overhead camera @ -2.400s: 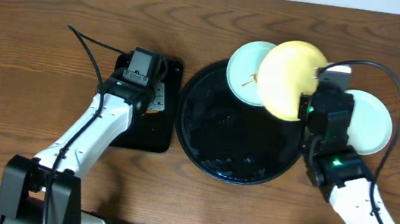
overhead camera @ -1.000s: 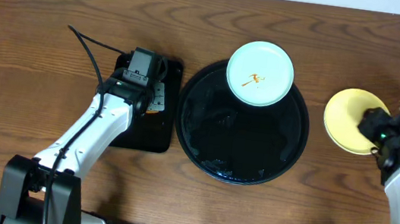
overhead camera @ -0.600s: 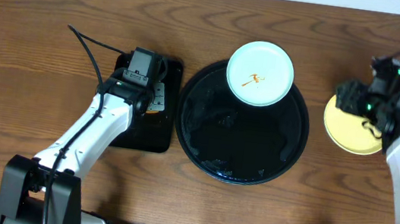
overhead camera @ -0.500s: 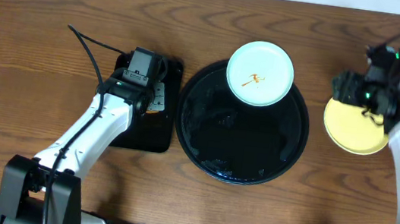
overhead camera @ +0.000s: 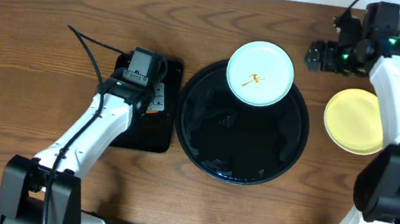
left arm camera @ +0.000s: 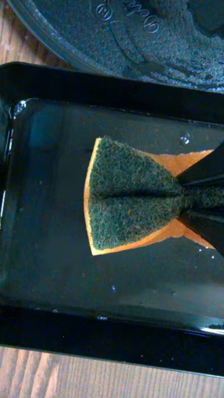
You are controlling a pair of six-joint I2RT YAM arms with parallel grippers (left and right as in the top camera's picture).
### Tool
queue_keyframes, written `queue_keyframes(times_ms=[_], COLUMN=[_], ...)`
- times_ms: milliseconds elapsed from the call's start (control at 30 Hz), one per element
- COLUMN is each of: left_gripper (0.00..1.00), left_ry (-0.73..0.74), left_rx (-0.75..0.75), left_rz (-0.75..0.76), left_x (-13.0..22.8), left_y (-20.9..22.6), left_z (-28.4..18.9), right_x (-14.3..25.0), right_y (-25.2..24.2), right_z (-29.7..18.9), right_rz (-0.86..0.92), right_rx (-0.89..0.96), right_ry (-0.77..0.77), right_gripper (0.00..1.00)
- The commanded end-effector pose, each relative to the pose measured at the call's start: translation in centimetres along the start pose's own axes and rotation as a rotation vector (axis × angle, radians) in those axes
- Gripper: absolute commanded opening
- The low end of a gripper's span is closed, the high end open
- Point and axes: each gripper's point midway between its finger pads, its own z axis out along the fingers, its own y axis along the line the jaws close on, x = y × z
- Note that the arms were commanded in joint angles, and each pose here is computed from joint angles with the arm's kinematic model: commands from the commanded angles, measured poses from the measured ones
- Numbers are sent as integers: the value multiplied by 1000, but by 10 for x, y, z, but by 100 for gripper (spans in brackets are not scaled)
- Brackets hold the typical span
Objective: Clean dirty plates on tray and stack at the side
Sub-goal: 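Move the right gripper to the white plate and grasp its rim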
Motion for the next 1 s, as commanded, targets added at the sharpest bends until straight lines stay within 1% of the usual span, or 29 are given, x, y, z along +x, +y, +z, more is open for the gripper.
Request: queue_keyframes(times_ms=[0,200,300,400,500,633,733,800,900,967], left_gripper=[13,13,13,13,13,13,13,13,13,13], left_ry=[-3,-2,-1,3,9,15,16,17,16,16], left_rx=[-17,-17,-18,-19,-21,-23,-24,-24,-24,-24], left_rz=[-9,-9,-9,-8,-7,-6,-6,-6,-6,-6], left_x=[0,0,0,1,3,4,5,5,5,5], left_y=[4,4,5,5,5,6,6,6,6,6], left_z=[0,0,0,0,0,0,0,0,0,0], right_x=[-7,4,12,20,25,30,33,34,36,37], right_y=[18,26,27,22,16,15,18,19,21,21], right_z=[16,58,78,93,105,113,113,112,108,104], right_rz=[26,8,5,7,49,52,50,50,53,53], right_rx=[-56,-74,-78,-59,-35,-37,-41,-43,-46,-45], right_ry=[-11,36,67,89,106,119,131,137,147,156], right_gripper=[92,83,77,66,63,48,34,28,16,5])
